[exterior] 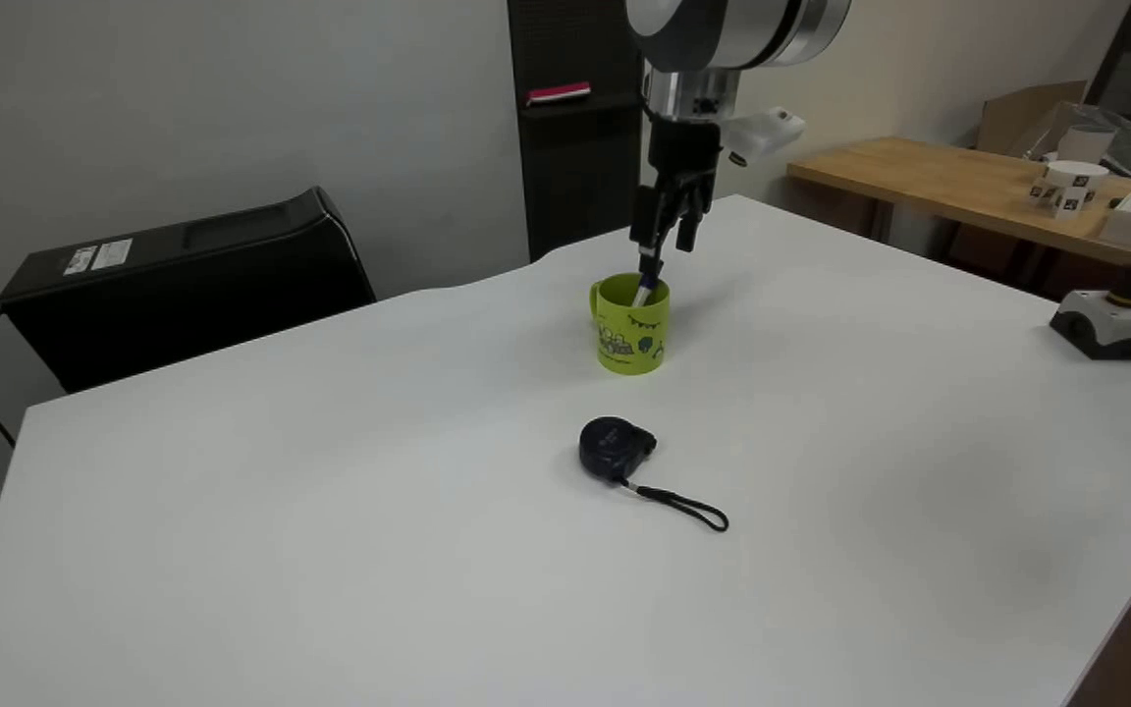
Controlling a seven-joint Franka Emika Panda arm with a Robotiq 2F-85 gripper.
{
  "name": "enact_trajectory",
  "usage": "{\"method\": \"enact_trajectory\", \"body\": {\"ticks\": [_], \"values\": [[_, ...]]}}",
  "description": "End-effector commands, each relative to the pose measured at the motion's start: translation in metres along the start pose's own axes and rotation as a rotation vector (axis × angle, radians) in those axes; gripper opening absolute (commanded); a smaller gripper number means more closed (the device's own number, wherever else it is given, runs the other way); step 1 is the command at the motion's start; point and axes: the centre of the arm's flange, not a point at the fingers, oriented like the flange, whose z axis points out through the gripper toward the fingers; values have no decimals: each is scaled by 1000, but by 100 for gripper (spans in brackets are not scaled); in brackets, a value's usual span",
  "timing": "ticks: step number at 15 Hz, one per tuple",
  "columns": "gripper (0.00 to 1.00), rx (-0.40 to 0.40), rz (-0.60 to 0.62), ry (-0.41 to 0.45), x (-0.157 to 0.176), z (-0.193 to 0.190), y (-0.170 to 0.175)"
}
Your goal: Take the marker out of the yellow mug
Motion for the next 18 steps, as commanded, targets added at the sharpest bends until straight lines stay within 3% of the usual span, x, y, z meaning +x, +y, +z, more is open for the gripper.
{"method": "enact_trajectory", "body": {"ticks": [1,7,10,15,18], "values": [[68,-21,21,6,14,2,1],[25,-34,15,-9,16,8,-4],[9,-42,12,-12,17,8,-6],[1,-54,8,-14,18,7,-8],[5,-68,2,-12,18,2,-5]]}}
